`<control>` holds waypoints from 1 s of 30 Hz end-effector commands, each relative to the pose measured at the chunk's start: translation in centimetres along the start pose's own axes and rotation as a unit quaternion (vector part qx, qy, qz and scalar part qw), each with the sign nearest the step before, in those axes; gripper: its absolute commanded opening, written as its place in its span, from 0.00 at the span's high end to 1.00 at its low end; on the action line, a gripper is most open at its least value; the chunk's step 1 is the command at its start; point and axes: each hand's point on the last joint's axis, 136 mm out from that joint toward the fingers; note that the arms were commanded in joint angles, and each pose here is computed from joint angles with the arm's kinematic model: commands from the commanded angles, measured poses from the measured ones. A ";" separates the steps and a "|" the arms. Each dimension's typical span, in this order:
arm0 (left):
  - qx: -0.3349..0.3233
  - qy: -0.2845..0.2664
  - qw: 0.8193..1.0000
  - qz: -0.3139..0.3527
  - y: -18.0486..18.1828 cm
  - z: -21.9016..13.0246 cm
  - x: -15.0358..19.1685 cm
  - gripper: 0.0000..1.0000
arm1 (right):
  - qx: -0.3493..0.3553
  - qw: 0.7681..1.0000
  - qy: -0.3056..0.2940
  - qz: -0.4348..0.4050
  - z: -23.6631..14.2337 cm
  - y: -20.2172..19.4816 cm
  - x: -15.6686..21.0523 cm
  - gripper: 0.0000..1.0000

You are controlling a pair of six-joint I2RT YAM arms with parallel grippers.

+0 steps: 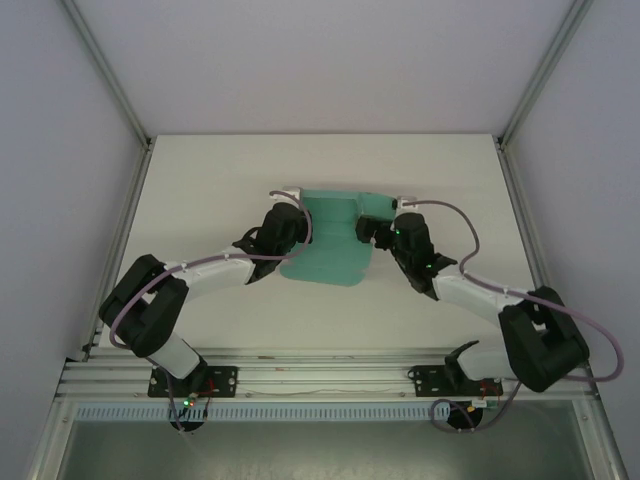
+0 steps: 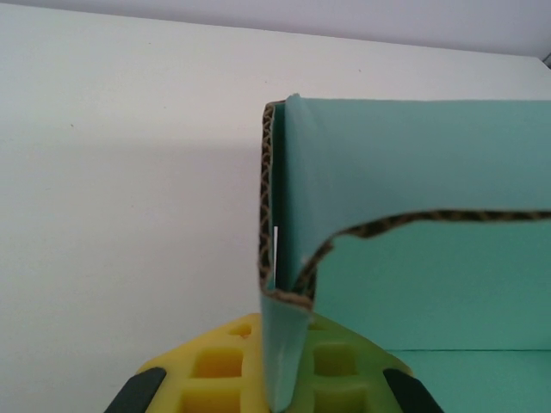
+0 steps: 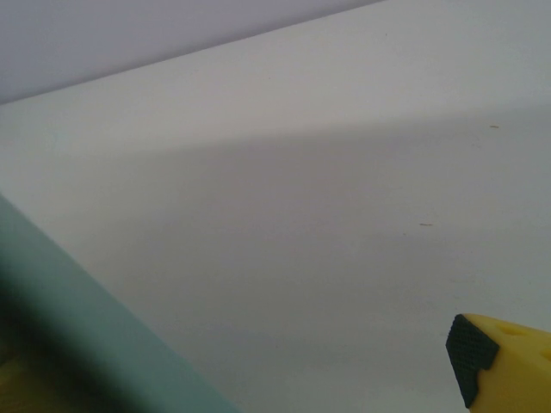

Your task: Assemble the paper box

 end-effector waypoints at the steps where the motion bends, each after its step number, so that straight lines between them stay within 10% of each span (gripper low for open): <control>1: 0.014 -0.014 1.000 -0.016 -0.9 -0.3 -1.6 1.00 | 0.002 1.000 -0.024 -0.005 1.1 0.9 -1.4 0.00; 15: -0.028 0.000 1.000 0.010 0.9 -0.3 -0.6 1.00 | 0.030 0.998 -0.046 -0.043 -3.7 0.0 -2.3 0.00; 22: 0.024 0.002 0.999 0.045 -0.8 -0.7 -0.5 1.00 | -0.038 0.996 0.035 -0.070 -6.5 0.2 -2.1 0.03; 30: 0.035 0.004 0.998 0.048 -1.4 -0.4 -0.9 1.00 | -0.109 0.984 0.117 -0.079 -5.6 1.3 -1.3 0.33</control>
Point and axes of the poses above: each hand's point on the last joint's axis, 136 mm out from that joint toward the fingers, its own z axis out along the fingers, its own y axis along the line the jaws close on, x = y × z, and after that the axes turned 10 degrees about z, right-handed
